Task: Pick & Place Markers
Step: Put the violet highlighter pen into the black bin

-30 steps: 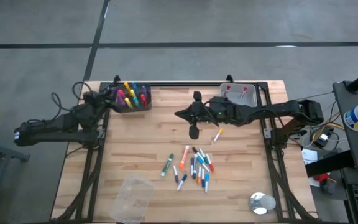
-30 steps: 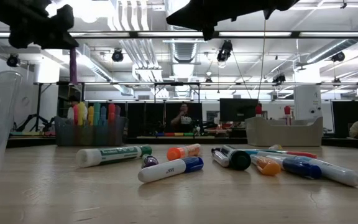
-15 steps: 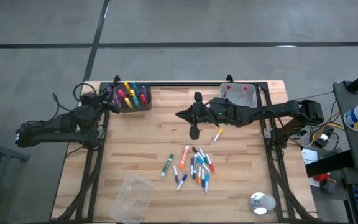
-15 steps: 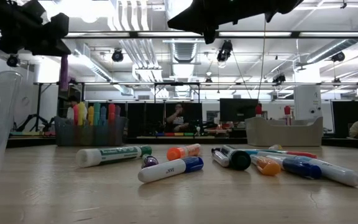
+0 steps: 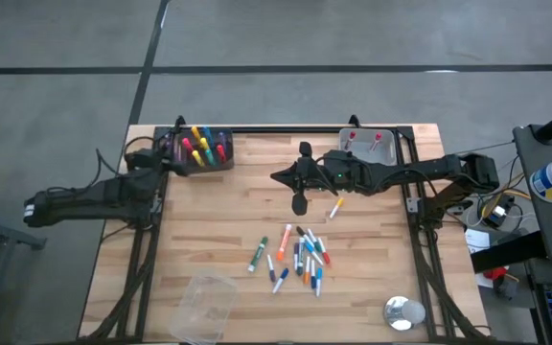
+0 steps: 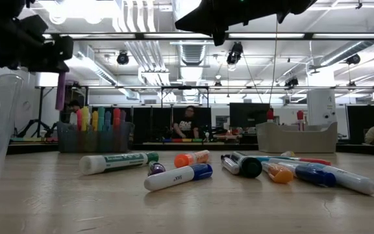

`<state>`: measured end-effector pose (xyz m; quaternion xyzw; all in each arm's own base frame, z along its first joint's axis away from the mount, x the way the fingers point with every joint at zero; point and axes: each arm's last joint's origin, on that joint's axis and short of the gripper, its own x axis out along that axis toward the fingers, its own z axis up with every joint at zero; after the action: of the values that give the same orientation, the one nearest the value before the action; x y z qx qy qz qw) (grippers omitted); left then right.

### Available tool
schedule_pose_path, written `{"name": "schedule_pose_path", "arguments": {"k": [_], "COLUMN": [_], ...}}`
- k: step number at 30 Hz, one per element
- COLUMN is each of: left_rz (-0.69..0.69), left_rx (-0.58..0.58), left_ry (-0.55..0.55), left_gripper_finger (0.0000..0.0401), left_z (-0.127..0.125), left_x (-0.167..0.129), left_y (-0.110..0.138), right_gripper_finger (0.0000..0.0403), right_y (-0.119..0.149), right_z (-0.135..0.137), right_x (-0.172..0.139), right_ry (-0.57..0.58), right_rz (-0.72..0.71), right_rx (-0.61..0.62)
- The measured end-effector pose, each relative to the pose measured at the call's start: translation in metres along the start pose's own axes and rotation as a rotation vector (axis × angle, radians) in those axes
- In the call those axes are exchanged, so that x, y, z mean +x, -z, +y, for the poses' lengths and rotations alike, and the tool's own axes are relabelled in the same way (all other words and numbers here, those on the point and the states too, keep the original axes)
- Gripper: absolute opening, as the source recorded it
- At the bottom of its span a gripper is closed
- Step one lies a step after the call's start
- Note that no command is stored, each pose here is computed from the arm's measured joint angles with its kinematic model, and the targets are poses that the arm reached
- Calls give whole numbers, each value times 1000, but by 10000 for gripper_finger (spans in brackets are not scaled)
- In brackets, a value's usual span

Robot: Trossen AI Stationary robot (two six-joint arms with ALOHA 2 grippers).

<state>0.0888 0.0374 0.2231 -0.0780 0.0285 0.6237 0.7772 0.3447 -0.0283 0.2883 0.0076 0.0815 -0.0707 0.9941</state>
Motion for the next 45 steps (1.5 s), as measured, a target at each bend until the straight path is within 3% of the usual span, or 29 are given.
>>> {"name": "schedule_pose_path", "arguments": {"k": [7,21,45], "left_rz": [-8,-75,-72], "left_rx": [23,107,102], "left_ry": [15,29,9], "left_gripper_finger": [76,76,76], "left_z": [-3,-9,-9], "left_x": [3,6,18], "left_y": [12,11,23], "right_gripper_finger": [8,8,8], "right_y": [3,7,13], "right_z": [0,0,0], "right_x": [0,0,0], "right_ry": [0,0,-1], "right_rz": [11,23,47], "right_rx": [-1,8,16]}}
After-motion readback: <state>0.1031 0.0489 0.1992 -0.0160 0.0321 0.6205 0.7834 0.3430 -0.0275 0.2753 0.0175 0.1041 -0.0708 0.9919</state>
